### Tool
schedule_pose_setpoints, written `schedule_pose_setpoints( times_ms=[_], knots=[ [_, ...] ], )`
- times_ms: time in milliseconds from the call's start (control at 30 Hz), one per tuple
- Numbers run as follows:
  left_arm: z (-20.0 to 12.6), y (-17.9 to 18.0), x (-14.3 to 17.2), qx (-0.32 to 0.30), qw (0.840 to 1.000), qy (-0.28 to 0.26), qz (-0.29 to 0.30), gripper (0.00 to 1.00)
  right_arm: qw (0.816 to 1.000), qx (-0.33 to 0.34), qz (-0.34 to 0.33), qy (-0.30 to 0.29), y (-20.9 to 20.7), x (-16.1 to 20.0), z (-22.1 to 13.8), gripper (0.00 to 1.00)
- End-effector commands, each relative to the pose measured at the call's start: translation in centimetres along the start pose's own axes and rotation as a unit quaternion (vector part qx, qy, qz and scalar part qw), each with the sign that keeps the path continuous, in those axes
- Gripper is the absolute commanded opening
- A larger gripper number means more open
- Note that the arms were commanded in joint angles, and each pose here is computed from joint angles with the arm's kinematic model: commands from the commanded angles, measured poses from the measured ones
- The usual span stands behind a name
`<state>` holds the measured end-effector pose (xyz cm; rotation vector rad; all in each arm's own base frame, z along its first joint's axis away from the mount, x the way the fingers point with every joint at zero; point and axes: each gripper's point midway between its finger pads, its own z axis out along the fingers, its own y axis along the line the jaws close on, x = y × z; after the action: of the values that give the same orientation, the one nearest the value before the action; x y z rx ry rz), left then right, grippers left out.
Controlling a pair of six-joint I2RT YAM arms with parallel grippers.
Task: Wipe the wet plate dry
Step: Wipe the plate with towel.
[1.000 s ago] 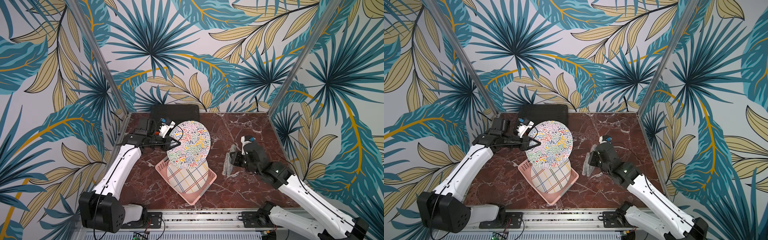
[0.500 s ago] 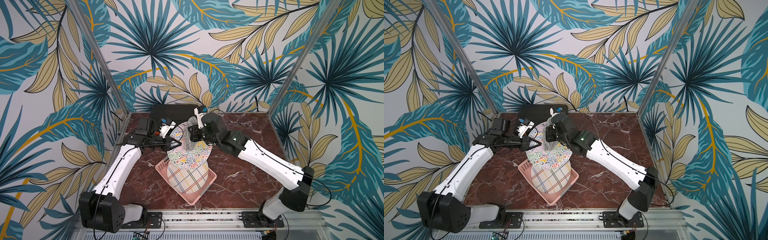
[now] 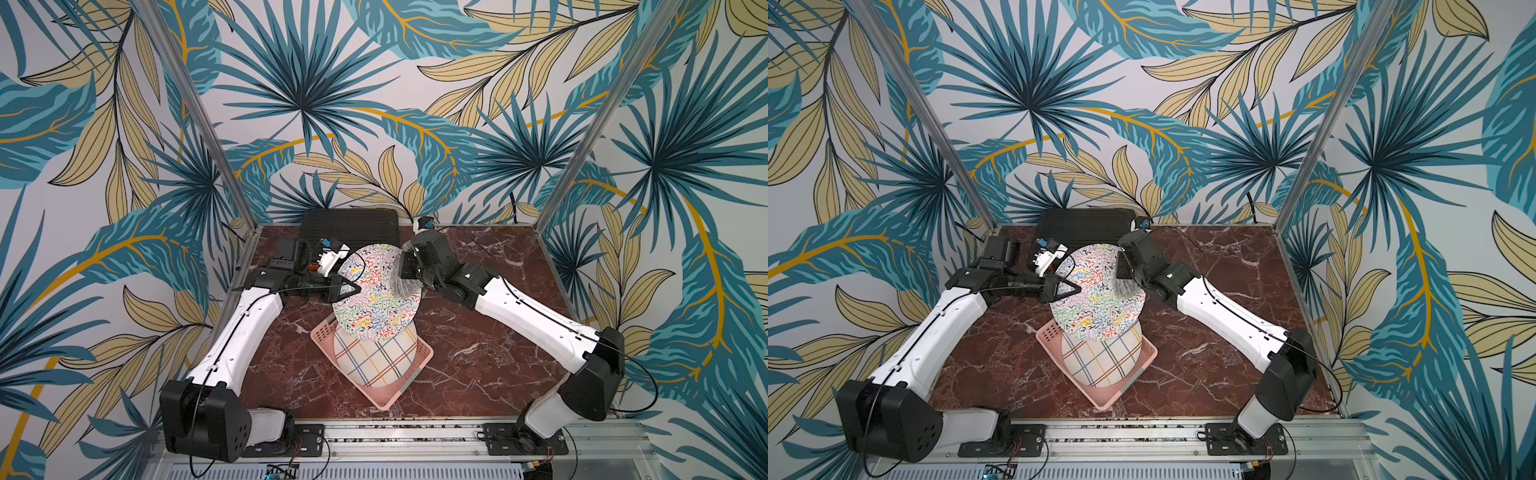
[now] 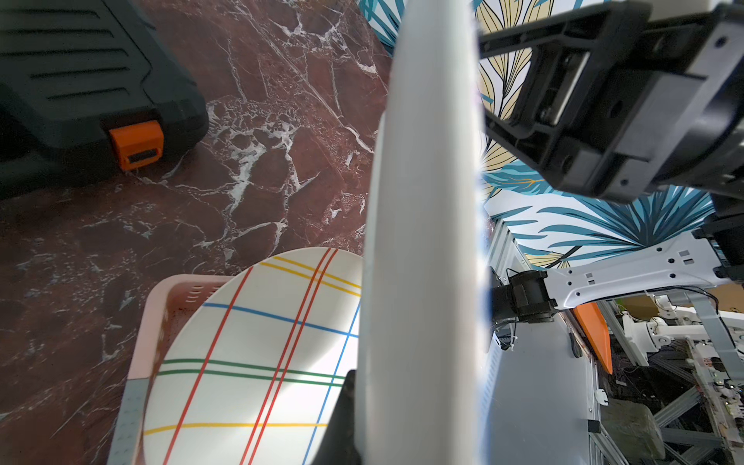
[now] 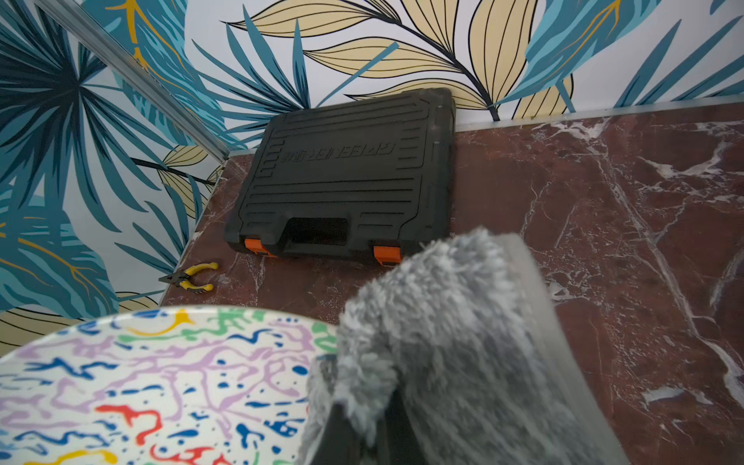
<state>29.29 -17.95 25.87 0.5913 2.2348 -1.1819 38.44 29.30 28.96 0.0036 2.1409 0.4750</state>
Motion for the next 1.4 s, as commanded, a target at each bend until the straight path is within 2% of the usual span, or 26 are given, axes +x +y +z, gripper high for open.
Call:
schedule_pose_setpoints(
  times_ms=[0,233,400,567,700,833,933,1033,1167,1367],
  knots=[
    [-1.1,-4.0,-1.1,0.064,0.995,-0.026,0.066,0.0,0.997,-0.074,0.005,-0.002,3.9,-0.7,0.0,0.0],
    [-0.8,-3.4,-1.3,0.056,0.996,-0.026,0.06,0.0,0.981,-0.182,-0.044,0.042,13.6,2.1,-0.6,0.0],
    [-0.8,-3.2,-1.3,0.053,0.997,-0.026,0.058,0.0,0.973,-0.21,-0.043,0.085,15.8,5.2,0.0,0.0],
    [-0.9,-3.4,-1.5,0.053,0.996,-0.028,0.061,0.0,0.983,-0.162,-0.026,0.079,12.1,6.1,0.4,0.0],
    [-1.1,-3.7,-1.7,0.055,0.996,-0.029,0.063,0.0,0.992,-0.103,0.016,0.067,5.9,6.5,1.0,0.0],
    [-1.3,-4.1,-1.8,0.06,0.996,-0.031,0.066,0.0,0.997,-0.045,0.018,0.054,0.8,6.8,0.5,0.0],
    [-1.4,-4.3,-1.8,0.063,0.995,-0.031,0.068,0.0,0.999,-0.018,0.002,0.047,-1.1,7.0,-0.3,0.0],
    [-1.4,-4.4,-1.9,0.063,0.995,-0.032,0.068,0.0,0.998,-0.023,-0.007,0.054,-1.0,7.4,-0.5,0.0],
    [-1.3,-4.1,-2.0,0.06,0.995,-0.035,0.068,0.0,0.994,-0.068,-0.045,0.078,3.3,9.1,-0.4,0.0],
    [-1.0,-3.7,-2.0,0.058,0.996,-0.033,0.06,0.0,0.971,-0.171,-0.129,0.107,13.7,12.7,-1.9,0.0]
  ],
)
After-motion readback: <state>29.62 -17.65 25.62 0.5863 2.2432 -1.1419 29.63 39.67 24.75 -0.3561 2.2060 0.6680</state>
